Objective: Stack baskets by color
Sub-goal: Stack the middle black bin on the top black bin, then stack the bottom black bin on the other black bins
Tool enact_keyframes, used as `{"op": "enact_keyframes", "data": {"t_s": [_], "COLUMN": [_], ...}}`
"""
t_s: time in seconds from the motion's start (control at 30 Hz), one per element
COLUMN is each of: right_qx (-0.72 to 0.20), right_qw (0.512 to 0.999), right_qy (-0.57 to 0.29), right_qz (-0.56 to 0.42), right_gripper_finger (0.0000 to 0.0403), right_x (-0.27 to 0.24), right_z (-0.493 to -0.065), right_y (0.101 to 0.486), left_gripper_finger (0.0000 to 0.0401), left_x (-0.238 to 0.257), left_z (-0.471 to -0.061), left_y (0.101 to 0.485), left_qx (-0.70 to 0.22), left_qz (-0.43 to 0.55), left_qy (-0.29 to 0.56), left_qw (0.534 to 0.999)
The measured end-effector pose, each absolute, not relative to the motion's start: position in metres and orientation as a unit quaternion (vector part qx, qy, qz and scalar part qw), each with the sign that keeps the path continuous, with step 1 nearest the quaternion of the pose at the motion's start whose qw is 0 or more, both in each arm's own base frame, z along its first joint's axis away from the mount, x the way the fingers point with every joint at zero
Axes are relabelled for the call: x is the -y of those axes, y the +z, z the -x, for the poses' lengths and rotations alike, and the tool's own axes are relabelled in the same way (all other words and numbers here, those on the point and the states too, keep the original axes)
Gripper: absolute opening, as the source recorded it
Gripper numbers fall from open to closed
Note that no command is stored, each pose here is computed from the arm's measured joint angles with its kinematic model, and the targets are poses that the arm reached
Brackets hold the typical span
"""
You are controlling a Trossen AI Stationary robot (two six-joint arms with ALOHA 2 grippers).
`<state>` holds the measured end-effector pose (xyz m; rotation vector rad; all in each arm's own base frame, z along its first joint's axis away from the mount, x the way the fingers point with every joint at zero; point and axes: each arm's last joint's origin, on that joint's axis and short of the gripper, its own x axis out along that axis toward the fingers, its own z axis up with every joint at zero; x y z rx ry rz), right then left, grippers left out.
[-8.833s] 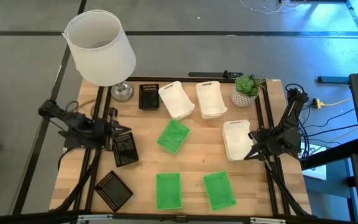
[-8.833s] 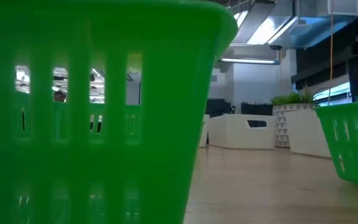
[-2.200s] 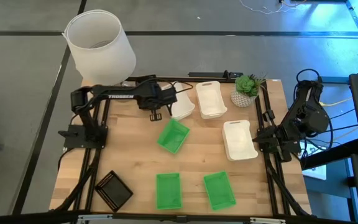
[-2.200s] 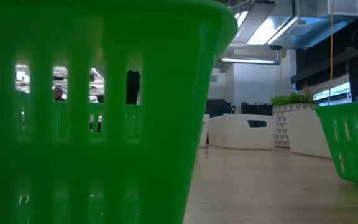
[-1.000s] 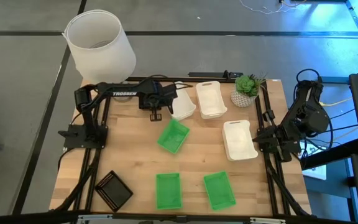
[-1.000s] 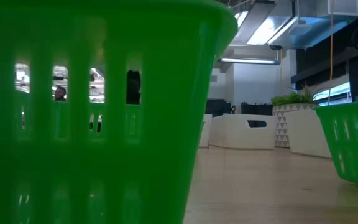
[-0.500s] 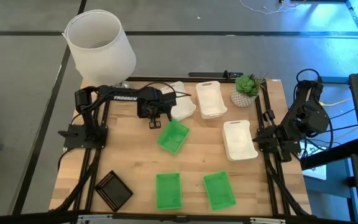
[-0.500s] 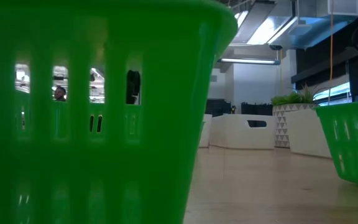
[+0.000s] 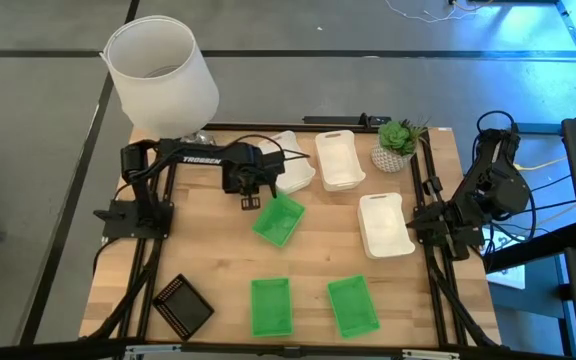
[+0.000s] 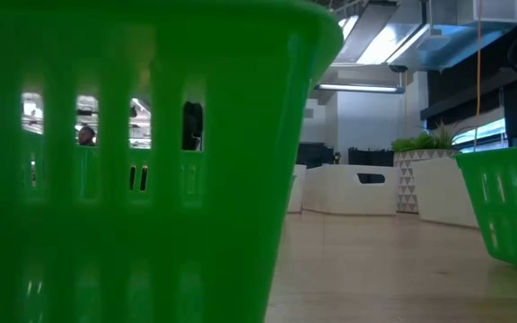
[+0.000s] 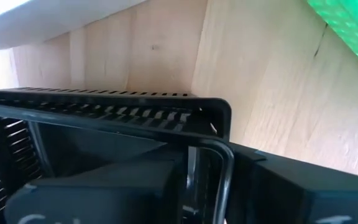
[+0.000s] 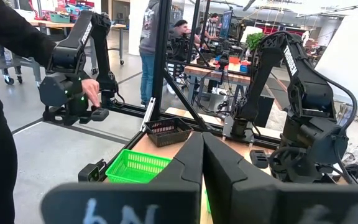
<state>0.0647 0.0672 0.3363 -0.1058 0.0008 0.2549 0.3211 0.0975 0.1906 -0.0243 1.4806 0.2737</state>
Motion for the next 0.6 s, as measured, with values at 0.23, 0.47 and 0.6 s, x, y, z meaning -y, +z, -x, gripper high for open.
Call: {"op": "enact_keyframes", "data": {"t_s": [0.23,0.47,0.6], "right_qx": [0.000,0.000,0.000], "right_qw": [0.990,0.990,0.991], "right_qy": [0.127,0.127,0.127], "right_qz": [0.053,0.053,0.053], "right_gripper_finger": [0.0007,0.0007,0.0007], "right_x": [-0.067,-0.067,-0.067], "right_z": [-0.065,-0.065,-0.065], "right_y": [0.336,0.336,0.336], "left_gripper_finger": [0.0069,0.0067,0.0067], "left_x": [-0.095,-0.095,-0.089], "left_z": [-0.323,-0.330,-0.333], "left_y": [0.208,0.241,0.263], "left_qx": [-0.681,-0.666,-0.660], "left_qz": [0.024,0.021,0.036], "left_qy": [0.129,0.132,0.114], "left_qw": [0.720,0.734,0.741]}}
